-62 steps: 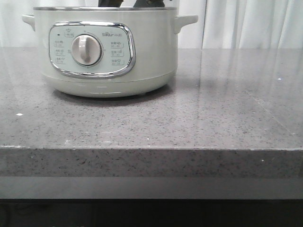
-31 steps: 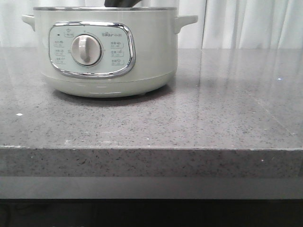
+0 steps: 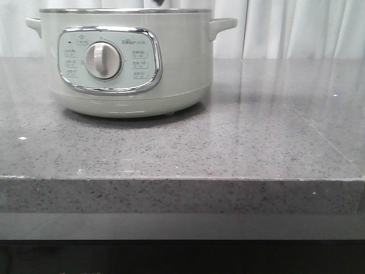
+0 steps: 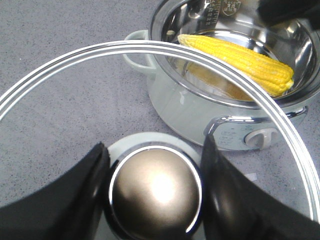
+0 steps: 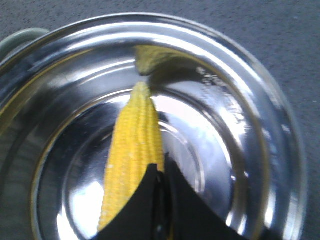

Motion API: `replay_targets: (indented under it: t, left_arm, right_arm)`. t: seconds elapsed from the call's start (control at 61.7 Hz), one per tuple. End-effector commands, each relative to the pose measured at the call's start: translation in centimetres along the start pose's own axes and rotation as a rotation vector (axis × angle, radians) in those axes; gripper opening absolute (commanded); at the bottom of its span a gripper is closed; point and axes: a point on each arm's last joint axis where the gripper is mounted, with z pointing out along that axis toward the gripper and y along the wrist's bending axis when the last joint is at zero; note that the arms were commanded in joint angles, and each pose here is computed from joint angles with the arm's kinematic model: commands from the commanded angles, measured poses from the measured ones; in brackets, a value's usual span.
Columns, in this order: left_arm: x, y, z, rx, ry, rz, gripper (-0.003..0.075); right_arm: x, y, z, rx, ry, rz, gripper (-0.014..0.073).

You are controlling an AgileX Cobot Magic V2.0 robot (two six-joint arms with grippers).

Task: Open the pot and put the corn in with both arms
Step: 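Lower the corn into the cooker and open the right gripper, then withdraw the right gripper away from the cooker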

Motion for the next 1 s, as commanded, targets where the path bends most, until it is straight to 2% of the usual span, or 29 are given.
replay_targets:
  t: [0.0, 0.308, 0.502, 0.648, 0.777, 0.988]
  left_arm:
    - [-1.7, 0.0, -1.6, 0.01, -0.179, -0.009, 0.0081]
    - [-1.7, 0.0, -1.6, 0.011, -0.177, -0.01, 0.0081]
    - [-1.7, 0.0, -1.6, 0.012, -0.177, -0.011, 0.0081]
    - [-1.7, 0.0, -1.6, 0.013, -0.177, -0.011, 0.0081]
    - [-1.7, 0.0, -1.6, 0.013, -0.179, -0.011, 0.0081]
    - [-1.7, 0.0, -1.6, 0.013, -0.179, -0.011, 0.0081]
  right_arm:
    - [-2.2, -1.1, -5.5, 0.048, -0.145, 0.014, -0.0065]
    - [1.7, -7.9, -11.9, 0.28, -0.148, 0.116, -0.0065]
    - [5.3, -9.7, -16.3, 0.396, -0.187, 0.185, -0.0065]
    - [8.3, -9.0, -19.1, 0.461, -0.239, 0.204, -0.0065]
    - [11.0, -7.1, -21.2, 0.506, -0.315, 0.176, -0.0065]
    - [17.1, -3.7, -23.5, 0.535, -0.386, 0.166, -0.0065]
